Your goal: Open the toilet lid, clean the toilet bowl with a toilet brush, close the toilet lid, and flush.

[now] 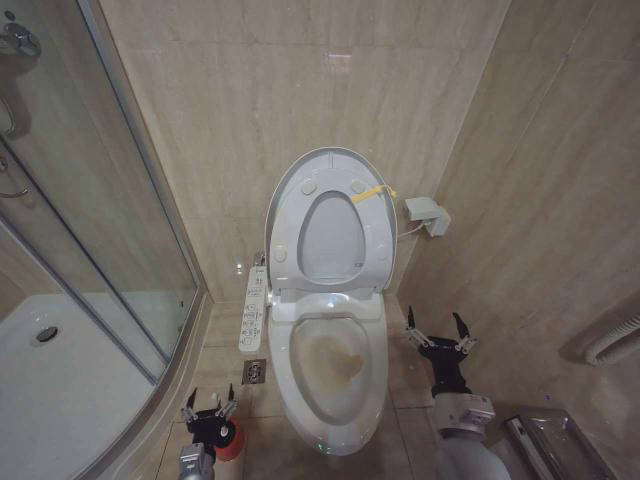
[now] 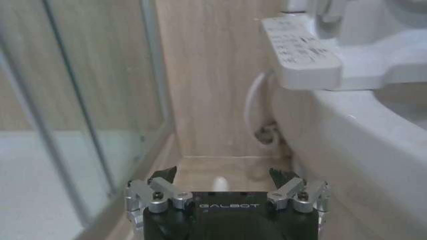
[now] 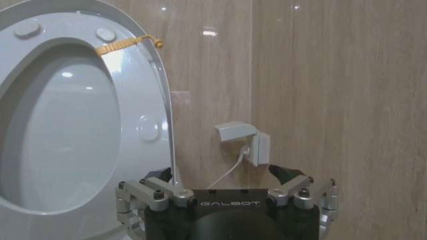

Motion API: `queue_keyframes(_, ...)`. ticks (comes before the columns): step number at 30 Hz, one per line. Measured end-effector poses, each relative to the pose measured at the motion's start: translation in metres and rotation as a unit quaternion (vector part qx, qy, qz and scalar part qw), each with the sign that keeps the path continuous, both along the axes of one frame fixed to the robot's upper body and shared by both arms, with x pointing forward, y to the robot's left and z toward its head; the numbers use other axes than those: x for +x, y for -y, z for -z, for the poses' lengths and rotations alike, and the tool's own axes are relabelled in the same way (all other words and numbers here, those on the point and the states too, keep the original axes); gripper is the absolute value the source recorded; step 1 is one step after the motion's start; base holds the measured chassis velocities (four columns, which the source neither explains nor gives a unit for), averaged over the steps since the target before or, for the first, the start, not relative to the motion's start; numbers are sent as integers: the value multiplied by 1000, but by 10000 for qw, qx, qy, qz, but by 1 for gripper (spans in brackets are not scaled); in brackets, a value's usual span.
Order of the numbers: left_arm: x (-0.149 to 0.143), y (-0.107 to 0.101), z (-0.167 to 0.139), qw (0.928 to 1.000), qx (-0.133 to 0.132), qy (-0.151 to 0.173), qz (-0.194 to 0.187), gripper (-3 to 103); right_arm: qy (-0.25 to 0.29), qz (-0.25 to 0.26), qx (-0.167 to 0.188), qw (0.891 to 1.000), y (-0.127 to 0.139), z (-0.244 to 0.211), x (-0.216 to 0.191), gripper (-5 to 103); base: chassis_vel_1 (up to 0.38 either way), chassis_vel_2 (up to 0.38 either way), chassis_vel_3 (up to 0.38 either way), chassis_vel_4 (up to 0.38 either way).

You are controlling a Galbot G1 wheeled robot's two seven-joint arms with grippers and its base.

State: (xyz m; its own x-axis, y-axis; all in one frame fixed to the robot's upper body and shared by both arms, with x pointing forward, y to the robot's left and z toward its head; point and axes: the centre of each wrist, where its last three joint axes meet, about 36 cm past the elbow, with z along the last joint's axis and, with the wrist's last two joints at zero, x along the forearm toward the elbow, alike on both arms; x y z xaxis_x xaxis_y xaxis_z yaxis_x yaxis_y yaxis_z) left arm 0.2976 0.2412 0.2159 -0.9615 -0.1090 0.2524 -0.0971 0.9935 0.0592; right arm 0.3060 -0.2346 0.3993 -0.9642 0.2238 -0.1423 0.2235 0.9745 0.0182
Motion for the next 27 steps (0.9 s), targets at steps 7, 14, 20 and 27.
queue_keyframes(7, -1, -3, 25, 9995, -176, -10, 264, 94, -1, 0, 0, 10000, 0, 0, 0, 100, 0, 0, 0, 0)
queue_keyframes(14, -1, -10, 36, 9996, -119, -72, 256, 94, 0, 0, 0, 10000, 0, 0, 0, 100, 0, 0, 0, 0)
queue_keyframes(20, 0, -24, 47, 9994, 5, -140, 317, 76, 0, 0, 0, 10000, 0, 0, 0, 100, 0, 0, 0, 0)
queue_keyframes(27, -2, -25, 50, 9988, -36, -1, 482, 48, 0, 0, 0, 10000, 0, 0, 0, 100, 0, 0, 0, 0)
